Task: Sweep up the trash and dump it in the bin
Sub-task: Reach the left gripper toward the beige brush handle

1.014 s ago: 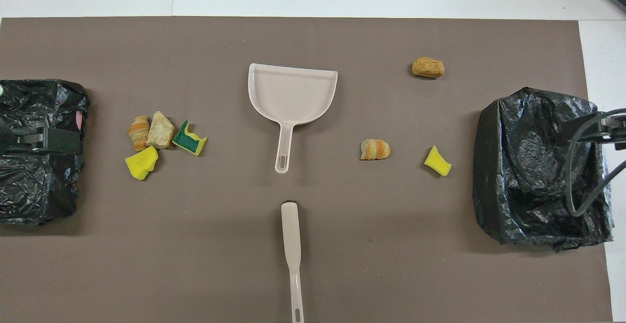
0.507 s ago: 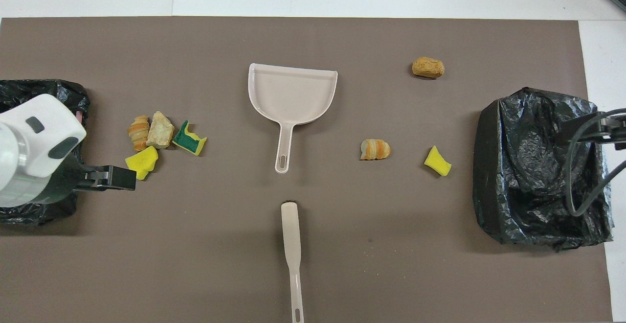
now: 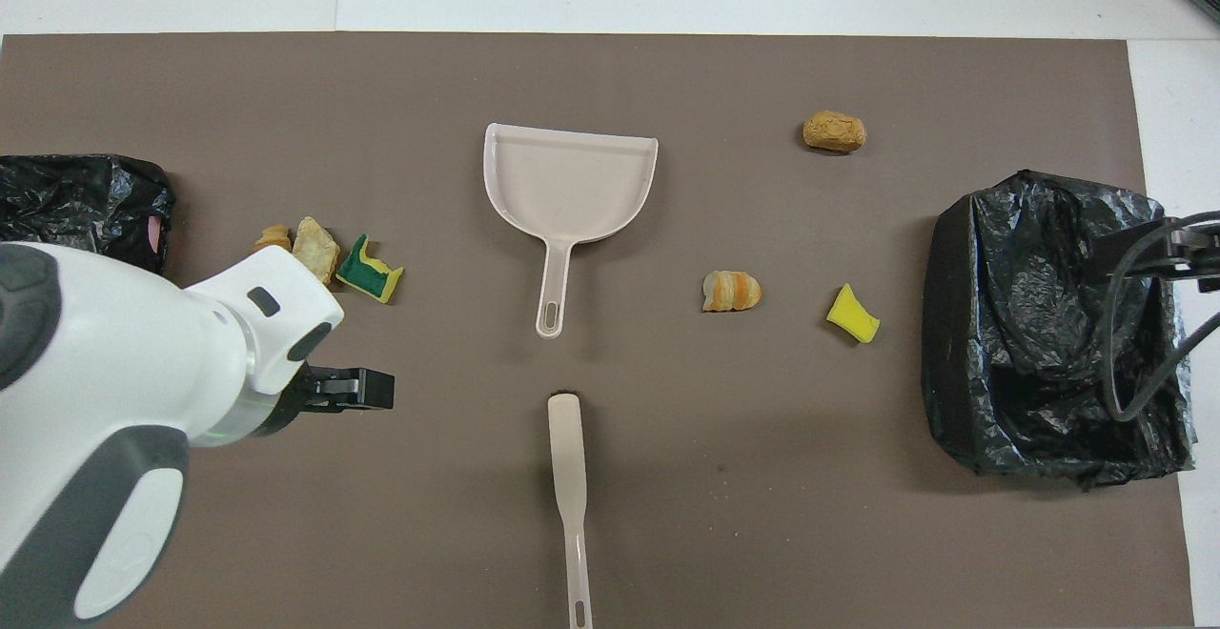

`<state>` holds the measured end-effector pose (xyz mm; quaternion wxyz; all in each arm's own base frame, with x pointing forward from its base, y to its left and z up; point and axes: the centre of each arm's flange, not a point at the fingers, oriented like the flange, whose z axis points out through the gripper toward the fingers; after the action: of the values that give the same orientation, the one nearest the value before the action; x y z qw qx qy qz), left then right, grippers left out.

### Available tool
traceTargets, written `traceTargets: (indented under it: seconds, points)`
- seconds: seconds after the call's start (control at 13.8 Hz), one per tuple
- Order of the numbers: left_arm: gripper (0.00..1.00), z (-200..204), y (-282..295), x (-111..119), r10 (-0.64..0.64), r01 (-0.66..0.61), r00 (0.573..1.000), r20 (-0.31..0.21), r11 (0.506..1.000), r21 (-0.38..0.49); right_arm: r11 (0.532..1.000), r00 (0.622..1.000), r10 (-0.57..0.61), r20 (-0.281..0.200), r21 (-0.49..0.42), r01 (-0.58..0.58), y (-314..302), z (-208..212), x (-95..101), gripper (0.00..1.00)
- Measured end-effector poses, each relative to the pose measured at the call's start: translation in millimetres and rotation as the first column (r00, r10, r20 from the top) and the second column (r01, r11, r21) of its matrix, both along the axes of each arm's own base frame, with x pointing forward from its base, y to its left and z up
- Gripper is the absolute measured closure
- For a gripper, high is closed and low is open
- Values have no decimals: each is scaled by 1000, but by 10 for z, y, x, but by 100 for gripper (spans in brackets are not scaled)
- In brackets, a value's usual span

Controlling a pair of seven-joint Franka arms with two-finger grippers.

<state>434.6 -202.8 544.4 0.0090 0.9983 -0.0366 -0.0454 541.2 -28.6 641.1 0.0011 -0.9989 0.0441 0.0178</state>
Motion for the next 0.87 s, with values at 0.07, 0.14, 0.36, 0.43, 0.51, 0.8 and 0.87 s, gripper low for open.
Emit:
traceTargets:
  seconds: [0.07,0.14,0.36,0.43,0.51,0.8,0.87]
  points:
    - [0,-56,-104,-72,-9,9,1000,-8,1000,-13,1000,1000,0,0,0,0,0,0,0,0]
    - [0,-113,-206,-135,-14,14,1000,-7,1000,-25,1000,1000,0,0,0,0,0,0,0,0]
    - [0,-329,-551,-337,-4,5,1000,11,999,-34,1000,1000,0,0,0,0,0,0,0,0]
    - [0,-434,-714,-444,-8,8,1000,17,999,-36,1000,1000,0,0,0,0,0,0,0,0]
    - [0,-519,-827,-528,-9,10,1000,22,999,-38,1000,1000,0,0,0,0,0,0,0,0]
    - [0,-954,-1218,-935,-61,61,998,-8,998,-11,1000,1000,0,0,0,0,0,0,0,0]
    - [0,-1162,-1372,-1061,-61,61,998,-13,998,-1,1000,1000,0,0,0,0,0,0,0,0]
